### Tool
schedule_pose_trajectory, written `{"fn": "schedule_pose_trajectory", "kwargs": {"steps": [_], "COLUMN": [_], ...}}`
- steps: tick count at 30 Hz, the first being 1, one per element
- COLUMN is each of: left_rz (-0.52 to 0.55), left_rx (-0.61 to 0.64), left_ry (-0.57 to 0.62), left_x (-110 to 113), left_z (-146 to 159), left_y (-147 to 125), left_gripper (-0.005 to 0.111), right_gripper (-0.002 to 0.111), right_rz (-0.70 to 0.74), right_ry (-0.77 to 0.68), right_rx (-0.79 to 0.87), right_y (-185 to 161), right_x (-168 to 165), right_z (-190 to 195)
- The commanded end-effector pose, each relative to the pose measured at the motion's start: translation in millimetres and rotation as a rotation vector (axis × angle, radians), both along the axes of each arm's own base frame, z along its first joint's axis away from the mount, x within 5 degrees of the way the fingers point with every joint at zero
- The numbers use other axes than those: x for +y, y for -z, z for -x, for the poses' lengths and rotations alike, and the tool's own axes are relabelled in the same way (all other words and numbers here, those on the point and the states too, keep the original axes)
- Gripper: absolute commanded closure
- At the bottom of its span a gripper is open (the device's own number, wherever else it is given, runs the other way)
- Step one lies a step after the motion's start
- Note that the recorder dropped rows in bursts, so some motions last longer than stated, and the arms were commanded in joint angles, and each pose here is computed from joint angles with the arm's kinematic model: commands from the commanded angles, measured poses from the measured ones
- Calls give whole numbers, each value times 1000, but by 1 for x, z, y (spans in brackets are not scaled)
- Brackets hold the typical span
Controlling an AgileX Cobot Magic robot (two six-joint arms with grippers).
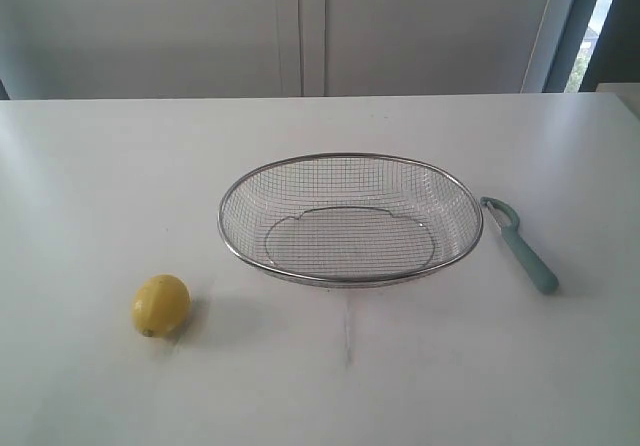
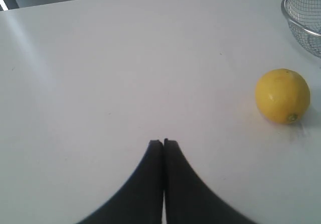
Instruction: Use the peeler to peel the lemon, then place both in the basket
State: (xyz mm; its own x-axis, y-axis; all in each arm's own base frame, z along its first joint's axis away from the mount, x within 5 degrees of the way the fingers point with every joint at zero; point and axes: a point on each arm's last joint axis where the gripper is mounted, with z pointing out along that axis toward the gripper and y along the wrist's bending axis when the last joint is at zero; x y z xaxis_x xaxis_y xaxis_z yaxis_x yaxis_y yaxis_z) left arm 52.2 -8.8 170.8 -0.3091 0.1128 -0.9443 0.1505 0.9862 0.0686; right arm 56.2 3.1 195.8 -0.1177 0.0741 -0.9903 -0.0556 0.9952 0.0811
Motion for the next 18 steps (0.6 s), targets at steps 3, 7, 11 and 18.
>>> {"fn": "schedule_pose_trajectory", "kwargs": {"steps": [3, 7, 11, 18], "left_rz": [9, 9, 9, 9], "left_rx": [1, 1, 1, 1], "left_ry": [-4, -4, -4, -4], "left_x": [0, 0, 0, 0], "left_z": [0, 0, 0, 0], "left_y": [1, 1, 1, 1], "left_gripper": [106, 106, 106, 106], "right_gripper": [108, 108, 108, 108], "right_rz": [-25, -35, -35, -54], "right_ry": [-29, -32, -33, -44], "right_rx": [-267, -305, -312, -431], "right_y": [-23, -27, -28, -38], "right_x": [2, 3, 3, 3], "right_z": [1, 2, 2, 5]}}
